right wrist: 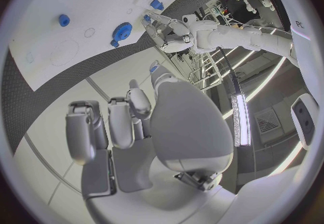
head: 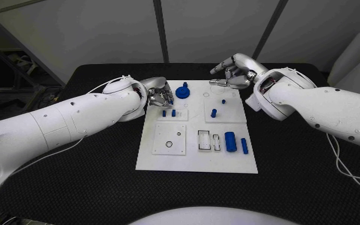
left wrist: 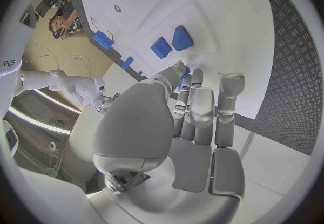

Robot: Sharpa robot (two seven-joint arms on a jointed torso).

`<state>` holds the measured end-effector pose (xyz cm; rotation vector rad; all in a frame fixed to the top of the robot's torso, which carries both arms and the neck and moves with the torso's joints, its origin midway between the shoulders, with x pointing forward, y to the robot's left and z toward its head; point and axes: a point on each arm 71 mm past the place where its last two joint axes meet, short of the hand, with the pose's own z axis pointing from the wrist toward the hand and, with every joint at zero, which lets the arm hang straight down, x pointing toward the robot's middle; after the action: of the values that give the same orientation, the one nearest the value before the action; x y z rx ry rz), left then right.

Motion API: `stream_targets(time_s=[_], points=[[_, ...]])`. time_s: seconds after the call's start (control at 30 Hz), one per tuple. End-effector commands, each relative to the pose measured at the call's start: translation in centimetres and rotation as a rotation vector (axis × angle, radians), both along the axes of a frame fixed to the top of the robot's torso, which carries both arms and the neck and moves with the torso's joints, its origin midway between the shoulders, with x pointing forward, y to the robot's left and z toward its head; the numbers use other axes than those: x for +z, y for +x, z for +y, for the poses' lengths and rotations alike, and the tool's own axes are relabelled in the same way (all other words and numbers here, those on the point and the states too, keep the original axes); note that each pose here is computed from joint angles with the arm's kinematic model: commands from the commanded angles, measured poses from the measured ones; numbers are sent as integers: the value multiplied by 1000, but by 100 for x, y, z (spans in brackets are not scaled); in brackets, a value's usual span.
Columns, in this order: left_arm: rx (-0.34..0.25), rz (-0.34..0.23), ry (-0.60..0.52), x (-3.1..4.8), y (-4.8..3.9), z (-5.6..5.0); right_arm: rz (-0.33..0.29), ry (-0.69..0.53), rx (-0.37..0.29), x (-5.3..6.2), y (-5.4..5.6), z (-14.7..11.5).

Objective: Assemble the parts on the task board

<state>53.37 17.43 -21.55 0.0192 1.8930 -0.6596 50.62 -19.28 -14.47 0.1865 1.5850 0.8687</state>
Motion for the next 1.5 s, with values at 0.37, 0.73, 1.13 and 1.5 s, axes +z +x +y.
stream_targets(time_s=[0.37, 0.73, 1.13, 1.5], points=[[31, 32, 30, -44, 13, 98, 1, -5, -4, 9, 2, -24], [77, 9, -14, 4, 22, 238, 25, -155, -21, -70, 53, -150], [265, 24, -506, 268, 12, 697, -45, -518, 14, -264, 40, -217], [309, 267, -1065, 322, -151, 852, -43, -613, 30, -432, 4, -171]])
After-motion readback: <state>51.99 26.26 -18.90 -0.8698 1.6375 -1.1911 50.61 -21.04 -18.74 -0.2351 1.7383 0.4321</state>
